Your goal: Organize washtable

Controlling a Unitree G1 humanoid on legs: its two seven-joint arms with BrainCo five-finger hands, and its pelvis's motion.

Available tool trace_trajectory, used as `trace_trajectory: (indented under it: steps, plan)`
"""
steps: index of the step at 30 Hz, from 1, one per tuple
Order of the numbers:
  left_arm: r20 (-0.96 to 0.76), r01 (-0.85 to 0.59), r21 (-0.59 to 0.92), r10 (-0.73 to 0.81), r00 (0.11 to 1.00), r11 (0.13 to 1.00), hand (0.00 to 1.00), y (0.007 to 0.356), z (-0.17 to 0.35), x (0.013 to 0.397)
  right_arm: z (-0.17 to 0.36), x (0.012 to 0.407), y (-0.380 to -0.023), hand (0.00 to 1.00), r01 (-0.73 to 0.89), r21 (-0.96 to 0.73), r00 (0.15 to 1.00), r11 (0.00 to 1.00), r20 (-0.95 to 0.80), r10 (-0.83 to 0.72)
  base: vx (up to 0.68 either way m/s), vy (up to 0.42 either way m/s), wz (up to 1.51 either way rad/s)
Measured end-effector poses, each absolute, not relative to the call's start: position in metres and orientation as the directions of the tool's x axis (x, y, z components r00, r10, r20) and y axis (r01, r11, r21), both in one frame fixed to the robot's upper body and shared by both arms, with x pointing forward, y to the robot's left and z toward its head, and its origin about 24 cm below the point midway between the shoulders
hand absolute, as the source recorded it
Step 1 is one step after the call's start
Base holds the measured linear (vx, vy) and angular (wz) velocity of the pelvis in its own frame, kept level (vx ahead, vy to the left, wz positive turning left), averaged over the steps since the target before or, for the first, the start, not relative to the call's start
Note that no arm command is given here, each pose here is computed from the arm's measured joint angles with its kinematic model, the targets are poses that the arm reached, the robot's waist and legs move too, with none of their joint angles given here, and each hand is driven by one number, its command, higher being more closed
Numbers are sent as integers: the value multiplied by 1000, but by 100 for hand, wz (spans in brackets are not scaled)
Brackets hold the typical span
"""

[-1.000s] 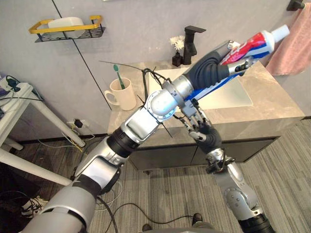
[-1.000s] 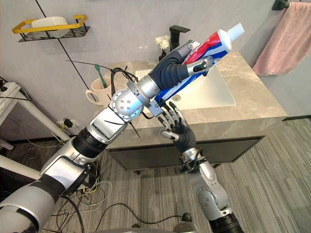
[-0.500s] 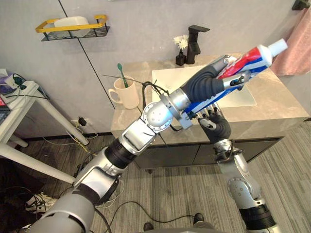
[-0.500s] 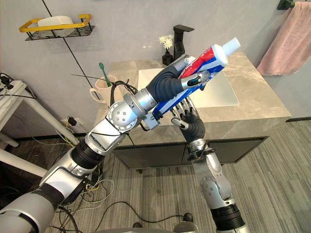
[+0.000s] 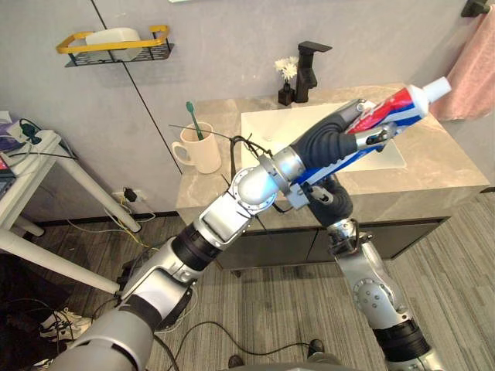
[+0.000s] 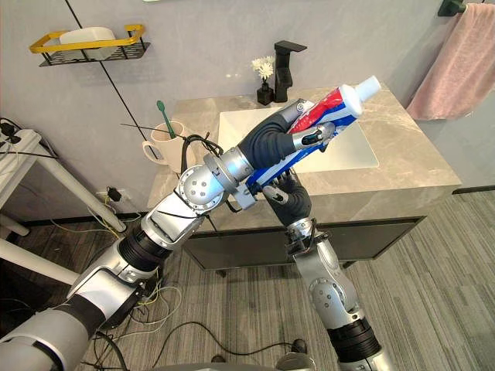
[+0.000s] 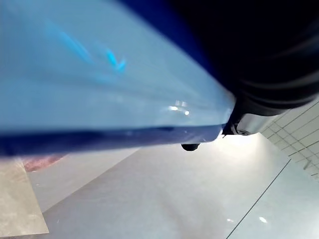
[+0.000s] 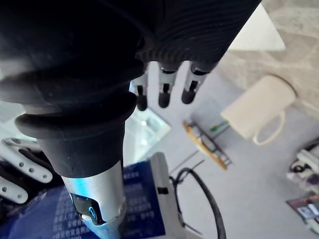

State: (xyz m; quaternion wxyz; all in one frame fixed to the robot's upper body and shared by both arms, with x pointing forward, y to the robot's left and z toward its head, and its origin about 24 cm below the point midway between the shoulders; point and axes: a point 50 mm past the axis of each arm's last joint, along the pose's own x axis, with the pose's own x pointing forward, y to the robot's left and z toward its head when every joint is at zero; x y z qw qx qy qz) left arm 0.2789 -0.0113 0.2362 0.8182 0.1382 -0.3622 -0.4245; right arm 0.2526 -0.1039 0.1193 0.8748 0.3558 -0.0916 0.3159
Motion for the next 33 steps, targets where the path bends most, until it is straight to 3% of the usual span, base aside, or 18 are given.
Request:
trace_trajectory:
  steps: [23, 33]
  plan:
    - [448, 505, 664, -834, 322, 551, 100, -21, 240, 278, 108, 246, -98, 0, -628, 597, 752, 499, 302, 586, -3, -2, -1]
    - [430, 495, 676, -837, 338, 546, 100, -20, 233, 286, 105, 247, -105, 0, -610, 584, 765, 536, 258, 589, -3, -2, 0]
